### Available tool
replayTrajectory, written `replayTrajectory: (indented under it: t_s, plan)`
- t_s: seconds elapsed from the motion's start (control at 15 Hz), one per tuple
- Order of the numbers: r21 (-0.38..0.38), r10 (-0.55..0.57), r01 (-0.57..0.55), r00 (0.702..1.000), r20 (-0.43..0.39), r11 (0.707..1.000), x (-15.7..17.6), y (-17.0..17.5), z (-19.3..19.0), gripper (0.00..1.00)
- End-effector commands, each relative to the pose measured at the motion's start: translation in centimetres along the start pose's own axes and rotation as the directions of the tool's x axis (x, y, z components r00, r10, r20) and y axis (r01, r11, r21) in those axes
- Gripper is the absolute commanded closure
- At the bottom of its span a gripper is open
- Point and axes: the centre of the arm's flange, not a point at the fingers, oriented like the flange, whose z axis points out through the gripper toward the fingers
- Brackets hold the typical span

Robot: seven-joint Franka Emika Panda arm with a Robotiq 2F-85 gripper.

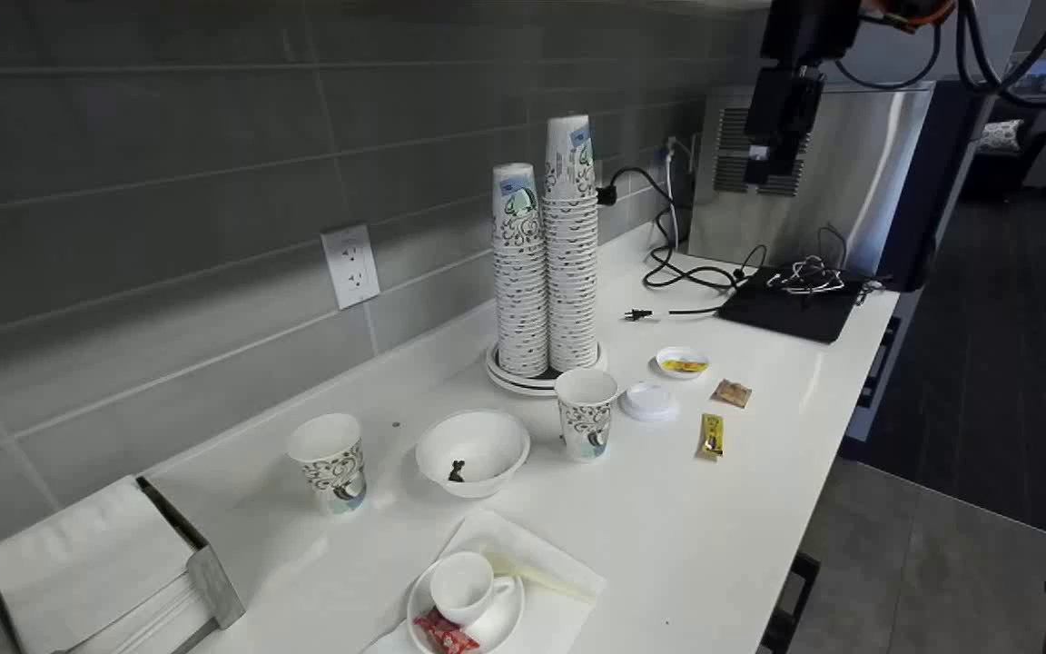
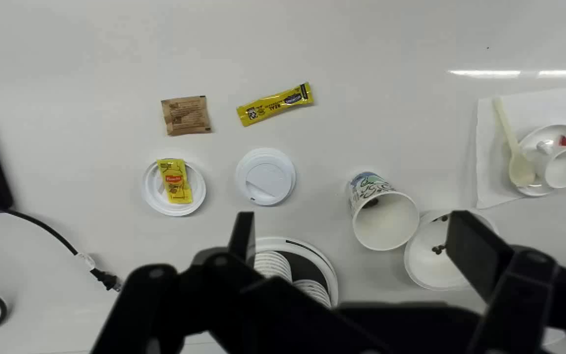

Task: Lift the white bowl, pour its content in the cup and the move it forward

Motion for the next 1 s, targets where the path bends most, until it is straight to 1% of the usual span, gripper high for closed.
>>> replayTrajectory:
  t_s: [0.0,0.4,0.47,0.6,0.67,0.8,0.93]
  plan:
    - [0.000,0.000,0.000,1.000,0.000,1.000,0.0,0.0,0.0,0.00]
    - [0.000,0.000,0.000,1.000,0.000,1.000,0.0,0.0,0.0,0.00]
    - [0.006,-0.029,0.029,1.000,-0.003,1.000,-0.4,-1.1,0.9,0.00]
    - [0.007,-0.019,0.019,1.000,0.002,1.000,-1.4,-3.5,3.2,0.00]
    - [0.019,-0.028,0.027,0.999,0.016,0.999,-2.2,-4.9,4.5,0.00]
    - [0.023,-0.019,0.018,0.999,0.034,1.000,-3.5,-7.1,7.1,0.00]
    - [0.025,0.021,-0.022,1.000,0.019,0.999,-4.6,-8.9,9.8,0.00]
